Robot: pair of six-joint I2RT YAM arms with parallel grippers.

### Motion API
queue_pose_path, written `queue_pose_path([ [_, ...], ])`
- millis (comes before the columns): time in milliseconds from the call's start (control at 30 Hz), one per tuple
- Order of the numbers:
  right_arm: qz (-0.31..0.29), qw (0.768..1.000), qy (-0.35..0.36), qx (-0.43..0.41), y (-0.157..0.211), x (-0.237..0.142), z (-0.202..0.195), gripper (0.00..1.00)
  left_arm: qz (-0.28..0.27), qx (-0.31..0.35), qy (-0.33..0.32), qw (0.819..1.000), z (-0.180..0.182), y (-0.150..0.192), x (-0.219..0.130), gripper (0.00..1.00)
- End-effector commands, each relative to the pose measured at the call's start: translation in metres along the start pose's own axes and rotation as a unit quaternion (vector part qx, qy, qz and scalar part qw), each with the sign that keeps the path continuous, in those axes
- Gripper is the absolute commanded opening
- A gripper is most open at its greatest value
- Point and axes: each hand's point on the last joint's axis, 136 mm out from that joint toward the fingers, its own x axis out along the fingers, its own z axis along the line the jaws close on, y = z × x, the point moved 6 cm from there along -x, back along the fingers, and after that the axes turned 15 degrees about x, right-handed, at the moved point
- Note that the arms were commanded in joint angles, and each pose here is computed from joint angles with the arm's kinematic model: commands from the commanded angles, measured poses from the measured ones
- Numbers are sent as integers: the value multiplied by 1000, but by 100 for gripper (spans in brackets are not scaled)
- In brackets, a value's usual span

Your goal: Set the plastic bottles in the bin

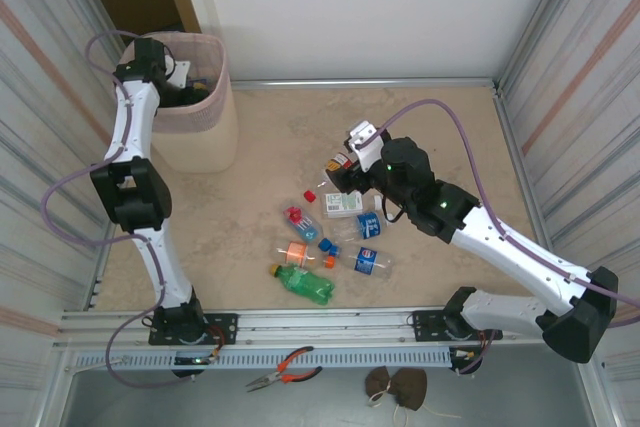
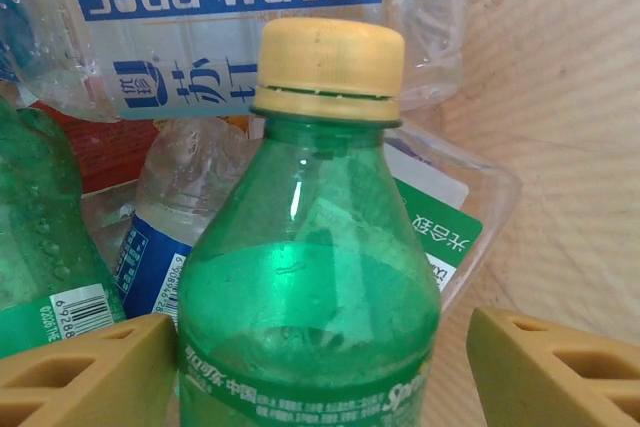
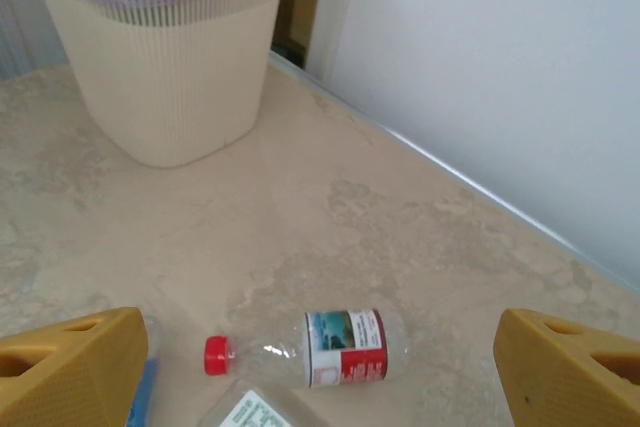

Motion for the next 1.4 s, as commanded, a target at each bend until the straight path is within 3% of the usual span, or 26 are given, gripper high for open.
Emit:
queue_pose_path([
  [0, 5, 998, 38, 54, -2, -8, -8, 89, -37, 13, 3, 999, -9, -9, -37, 78],
  [400, 42, 961, 153, 225, 19, 15, -36, 89, -119, 37, 28, 992, -31, -24, -99, 79],
  [800, 138, 846, 303, 417, 60, 94, -76, 87, -228, 53, 47, 971, -55, -37, -163, 80],
  [1033, 177, 784, 285, 523, 91, 138, -90, 84, -272, 57, 60, 959, -71, -30, -193, 80],
  [1233, 206, 760, 260, 559, 106, 167, -91, 87, -304, 52, 83, 948, -86, -18, -209, 81],
  [1367, 226, 733, 257, 588, 123, 183, -92, 89, -315, 42, 110, 942, -95, -12, -213, 81],
])
